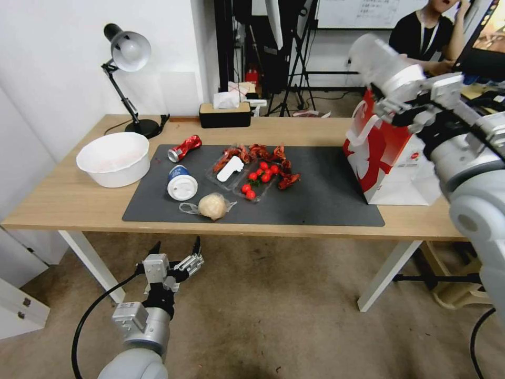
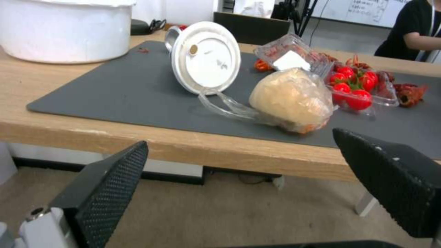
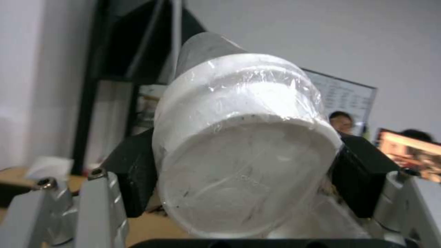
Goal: Pick up the trash from the table and place it into the takeout bag.
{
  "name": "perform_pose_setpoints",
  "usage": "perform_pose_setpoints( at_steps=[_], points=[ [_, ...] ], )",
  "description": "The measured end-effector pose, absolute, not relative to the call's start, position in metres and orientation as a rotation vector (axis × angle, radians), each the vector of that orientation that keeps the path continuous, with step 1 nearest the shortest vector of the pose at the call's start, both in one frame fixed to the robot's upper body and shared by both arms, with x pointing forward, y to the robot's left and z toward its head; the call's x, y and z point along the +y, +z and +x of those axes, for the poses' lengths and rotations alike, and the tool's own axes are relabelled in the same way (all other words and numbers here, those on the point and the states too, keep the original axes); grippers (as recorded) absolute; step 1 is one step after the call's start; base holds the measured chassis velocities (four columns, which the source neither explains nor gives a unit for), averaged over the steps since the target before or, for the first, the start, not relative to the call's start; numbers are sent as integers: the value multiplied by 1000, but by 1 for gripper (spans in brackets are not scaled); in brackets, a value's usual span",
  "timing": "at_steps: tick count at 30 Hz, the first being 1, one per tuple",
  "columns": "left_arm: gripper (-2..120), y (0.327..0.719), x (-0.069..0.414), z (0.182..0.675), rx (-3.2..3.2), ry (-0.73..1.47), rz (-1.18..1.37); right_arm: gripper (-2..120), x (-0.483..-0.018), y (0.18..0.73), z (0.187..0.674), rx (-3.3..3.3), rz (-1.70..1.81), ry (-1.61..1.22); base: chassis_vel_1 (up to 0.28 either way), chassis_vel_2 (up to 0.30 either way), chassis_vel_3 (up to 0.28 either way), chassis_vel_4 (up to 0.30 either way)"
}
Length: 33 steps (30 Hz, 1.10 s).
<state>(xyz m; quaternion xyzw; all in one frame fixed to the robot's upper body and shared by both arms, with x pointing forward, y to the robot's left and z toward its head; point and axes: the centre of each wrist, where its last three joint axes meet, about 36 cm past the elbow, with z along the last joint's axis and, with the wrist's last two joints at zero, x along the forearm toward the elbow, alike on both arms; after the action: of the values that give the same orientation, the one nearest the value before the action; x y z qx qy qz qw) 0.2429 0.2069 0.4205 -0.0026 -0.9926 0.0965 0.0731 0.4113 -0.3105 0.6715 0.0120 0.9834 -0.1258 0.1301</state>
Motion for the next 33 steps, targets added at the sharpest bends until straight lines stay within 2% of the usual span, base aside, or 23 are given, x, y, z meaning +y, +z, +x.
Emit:
perform_pose_setpoints(
  at_steps=[8,11,13,14,15,33],
  points=[
    [100,420,207,242,-2979,290,-9,73,-339,659,447,2857,232,-313,0,0,0,0],
    [100,420,208,242,-2979,293,-12,88,-351,648,463,2880,266,-303,0,0,0,0],
    [100,421,208,242,-2980,294,-12,91,-352,647,465,2883,270,-303,0,0,0,0],
    [100,421,208,242,-2983,297,-14,97,-355,644,469,2890,281,-308,0,0,0,0],
    [100,422,207,243,-2984,299,-16,99,-357,643,471,2893,288,-309,0,0,0,0],
    [100,419,211,250,-2989,312,-20,100,-342,639,469,2914,188,-266,0,0,0,0]
  ],
)
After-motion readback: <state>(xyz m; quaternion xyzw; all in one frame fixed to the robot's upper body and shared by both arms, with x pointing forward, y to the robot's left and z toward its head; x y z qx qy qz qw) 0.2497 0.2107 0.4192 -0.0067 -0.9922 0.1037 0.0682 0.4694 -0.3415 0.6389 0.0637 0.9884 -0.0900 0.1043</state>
